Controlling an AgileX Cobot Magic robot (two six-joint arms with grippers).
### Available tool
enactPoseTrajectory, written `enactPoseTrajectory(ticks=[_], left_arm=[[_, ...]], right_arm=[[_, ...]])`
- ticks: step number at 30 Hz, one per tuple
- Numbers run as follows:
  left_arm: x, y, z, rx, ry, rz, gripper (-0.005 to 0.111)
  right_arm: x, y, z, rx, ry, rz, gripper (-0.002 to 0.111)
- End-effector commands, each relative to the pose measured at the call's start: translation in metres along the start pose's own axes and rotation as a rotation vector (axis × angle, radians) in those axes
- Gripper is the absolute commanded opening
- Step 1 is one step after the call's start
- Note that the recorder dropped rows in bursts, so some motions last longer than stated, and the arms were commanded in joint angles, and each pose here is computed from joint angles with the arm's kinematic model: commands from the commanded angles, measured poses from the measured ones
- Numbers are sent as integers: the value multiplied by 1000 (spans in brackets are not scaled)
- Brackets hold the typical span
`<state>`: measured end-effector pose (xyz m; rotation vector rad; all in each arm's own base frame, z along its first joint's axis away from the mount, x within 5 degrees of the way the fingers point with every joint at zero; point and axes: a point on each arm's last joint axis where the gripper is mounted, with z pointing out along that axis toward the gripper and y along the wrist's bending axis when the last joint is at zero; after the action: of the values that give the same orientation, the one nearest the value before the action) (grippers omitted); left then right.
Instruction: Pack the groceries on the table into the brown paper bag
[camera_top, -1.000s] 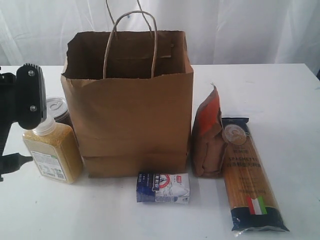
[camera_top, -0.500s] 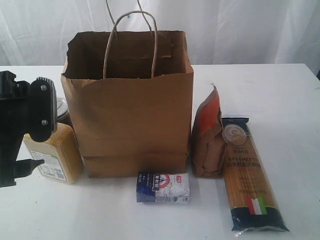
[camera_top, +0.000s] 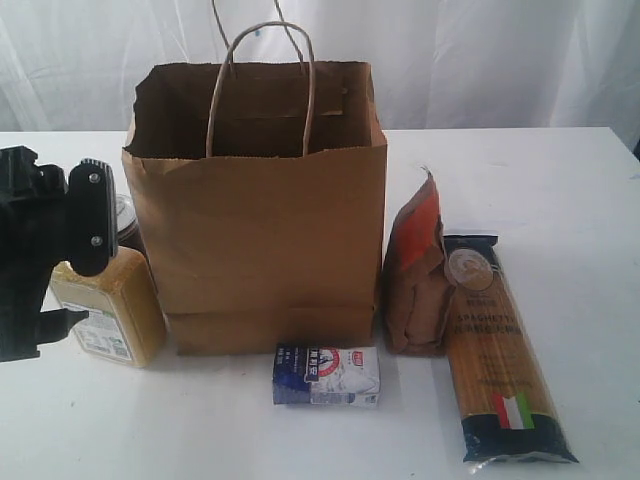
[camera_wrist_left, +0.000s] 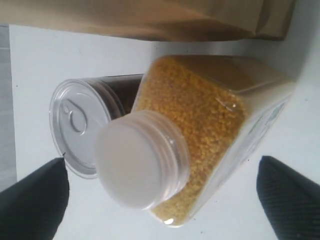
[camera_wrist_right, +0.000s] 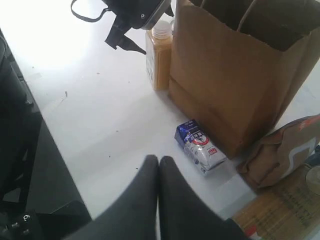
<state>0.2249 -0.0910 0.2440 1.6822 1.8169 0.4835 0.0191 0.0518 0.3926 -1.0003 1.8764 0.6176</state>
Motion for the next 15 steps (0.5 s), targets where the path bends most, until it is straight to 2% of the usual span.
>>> enactPoseTrajectory(ticks=[1, 9, 15], left_arm=[[2, -1, 2, 1, 2, -17, 102], [0, -4, 2, 44, -17, -112, 102], [5, -12, 1, 122, 43, -129, 102]], right_arm=[[0, 0, 1, 2, -11, 8, 0], [-1, -1, 1, 9, -27, 8, 0], [-2, -1, 1, 11, -31, 8, 0]])
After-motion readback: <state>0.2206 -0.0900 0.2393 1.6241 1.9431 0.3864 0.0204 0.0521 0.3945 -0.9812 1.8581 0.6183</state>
